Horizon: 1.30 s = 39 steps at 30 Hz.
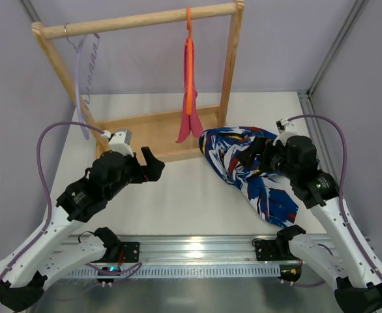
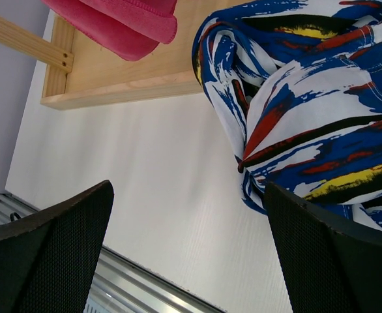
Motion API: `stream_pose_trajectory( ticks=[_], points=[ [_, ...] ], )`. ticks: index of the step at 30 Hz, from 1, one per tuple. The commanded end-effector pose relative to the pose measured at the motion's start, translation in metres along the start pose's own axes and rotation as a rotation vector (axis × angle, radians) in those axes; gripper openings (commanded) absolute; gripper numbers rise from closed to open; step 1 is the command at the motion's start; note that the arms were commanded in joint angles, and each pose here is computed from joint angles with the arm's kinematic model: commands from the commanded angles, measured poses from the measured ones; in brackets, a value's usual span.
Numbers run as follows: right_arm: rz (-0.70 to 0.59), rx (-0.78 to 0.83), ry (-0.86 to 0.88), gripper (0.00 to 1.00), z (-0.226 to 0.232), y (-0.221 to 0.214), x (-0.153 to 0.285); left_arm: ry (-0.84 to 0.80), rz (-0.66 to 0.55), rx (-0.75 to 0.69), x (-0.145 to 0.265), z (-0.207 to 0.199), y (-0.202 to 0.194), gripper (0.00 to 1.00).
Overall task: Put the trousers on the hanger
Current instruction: Fold the trousers
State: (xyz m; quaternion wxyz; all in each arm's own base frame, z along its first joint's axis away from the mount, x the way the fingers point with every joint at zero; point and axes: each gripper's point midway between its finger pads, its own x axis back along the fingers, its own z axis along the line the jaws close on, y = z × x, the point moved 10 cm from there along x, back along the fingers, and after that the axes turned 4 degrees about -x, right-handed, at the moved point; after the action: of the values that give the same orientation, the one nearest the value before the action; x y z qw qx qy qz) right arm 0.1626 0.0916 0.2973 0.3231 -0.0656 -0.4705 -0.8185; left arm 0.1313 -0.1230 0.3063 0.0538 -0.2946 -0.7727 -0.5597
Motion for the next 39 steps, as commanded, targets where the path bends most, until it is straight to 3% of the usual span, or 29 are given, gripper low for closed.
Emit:
stream_pose_trajectory(
  ticks=[1,5,12,16,19,22,23,24,25,28,34,36,38,39],
  points=[
    [-0.014,-0.003,-0.013,1.0,0.001,0.006,-0.011,0.024,-0.015,-0.009,-0.003,0.002,0.0,1.0],
    [0.012,-0.001,-0.042,1.0,-0.001,0.011,-0.026,0.039,-0.007,-0.025,-0.006,0.004,-0.002,1.0],
    [-0.006,-0.094,-0.372,0.99,-0.029,0.021,-0.084,0.027,0.059,-0.015,-0.019,0.0,-0.01,1.0],
    [0.054,-0.079,-0.507,0.91,-0.052,0.005,-0.11,-0.005,0.116,-0.022,-0.025,-0.003,-0.019,1.0],
    [0.149,-0.076,-0.491,0.85,-0.065,-0.02,-0.124,-0.001,0.131,-0.015,-0.027,0.0,-0.026,1.0],
    [0.254,-0.086,-0.421,0.69,-0.068,-0.046,-0.134,0.013,0.128,0.002,-0.029,0.004,-0.034,1.0],
    [0.268,-0.06,-0.391,0.54,-0.06,-0.053,-0.134,0.011,0.11,0.01,-0.03,0.004,-0.033,1.0],
    [0.275,-0.042,-0.374,0.46,-0.055,-0.057,-0.133,0.017,0.116,0.013,-0.031,0.006,-0.037,1.0],
    [0.282,-0.026,-0.358,0.29,-0.05,-0.061,-0.131,0.021,0.113,0.025,-0.032,0.006,-0.037,1.0],
    [0.309,0.046,-0.226,0.04,-0.015,-0.077,-0.117,0.037,0.106,0.041,-0.033,0.006,-0.036,1.0],
    [0.323,0.074,-0.142,0.06,0.019,-0.102,-0.079,0.046,0.091,0.063,-0.033,0.007,-0.036,0.99],
    [0.3,0.05,-0.18,0.35,0.015,-0.099,-0.068,0.05,0.099,0.066,-0.034,0.008,-0.04,0.99],
    [0.2,0.035,-0.269,0.51,0.01,-0.087,-0.054,0.05,0.105,0.067,-0.036,0.009,-0.043,0.99],
    [0.163,0.035,-0.302,0.54,0.008,-0.081,-0.051,0.048,0.105,0.067,-0.038,0.009,-0.044,0.99]
  ],
)
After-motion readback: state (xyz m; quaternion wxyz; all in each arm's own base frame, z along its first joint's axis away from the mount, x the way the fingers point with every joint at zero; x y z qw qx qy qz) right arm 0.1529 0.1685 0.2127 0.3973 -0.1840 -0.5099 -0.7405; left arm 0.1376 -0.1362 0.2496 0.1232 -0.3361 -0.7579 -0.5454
